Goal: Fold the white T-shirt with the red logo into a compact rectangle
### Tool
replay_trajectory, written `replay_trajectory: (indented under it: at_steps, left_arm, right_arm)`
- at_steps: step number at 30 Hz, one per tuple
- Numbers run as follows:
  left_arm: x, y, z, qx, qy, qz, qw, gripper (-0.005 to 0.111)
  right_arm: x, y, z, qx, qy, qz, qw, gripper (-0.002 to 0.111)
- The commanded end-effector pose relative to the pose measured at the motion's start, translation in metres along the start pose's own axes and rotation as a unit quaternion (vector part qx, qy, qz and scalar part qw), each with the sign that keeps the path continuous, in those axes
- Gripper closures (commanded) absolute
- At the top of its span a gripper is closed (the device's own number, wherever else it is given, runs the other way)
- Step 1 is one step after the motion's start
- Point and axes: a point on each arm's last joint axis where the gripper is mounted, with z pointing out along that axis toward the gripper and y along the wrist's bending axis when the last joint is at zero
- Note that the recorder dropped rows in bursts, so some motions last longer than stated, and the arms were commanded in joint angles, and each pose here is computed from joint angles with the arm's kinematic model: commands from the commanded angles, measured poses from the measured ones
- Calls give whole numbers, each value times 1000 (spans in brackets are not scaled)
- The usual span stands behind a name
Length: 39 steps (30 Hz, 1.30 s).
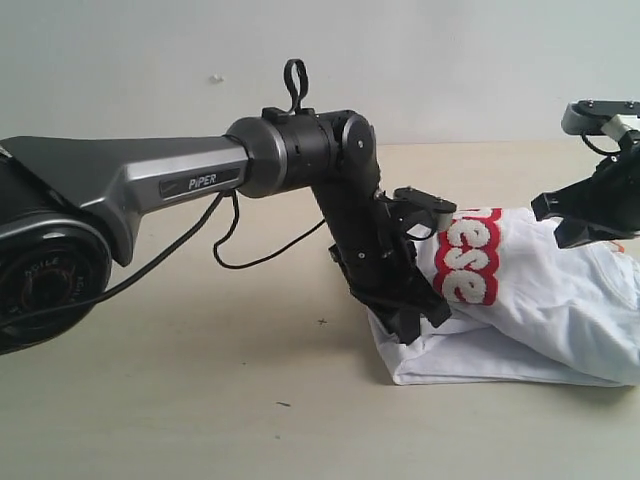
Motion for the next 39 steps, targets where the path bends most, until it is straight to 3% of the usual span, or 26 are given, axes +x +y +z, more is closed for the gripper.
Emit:
replay_trajectory:
  at_steps: [1, 7, 18, 29, 36, 39]
  left_arm:
    - [5, 0, 12, 7, 26, -12, 1000, 107]
    - [12, 1, 6, -8, 69, -2, 998, 107]
    - [6, -14, -40, -30, 31, 22, 999, 107]
    - [54, -14, -33, -29, 118, 53, 991, 107]
    - [67, -38, -72, 9, 81, 85, 993, 107]
    - [70, -38, -73, 7, 84, 87, 993, 107]
  right_arm:
    - [-2, 3, -1, -6, -3, -10, 1000, 108]
    - [-1, 2, 5, -8, -1, -6, 1000, 108]
    - [8, -9, 47, -4, 31, -2, 1000, 108]
    - [7, -19, 66, 30, 7, 16, 999, 108]
    - [13, -21, 77, 24, 27, 25, 999, 108]
    - [4, -17, 57, 24, 1, 21, 1000, 108]
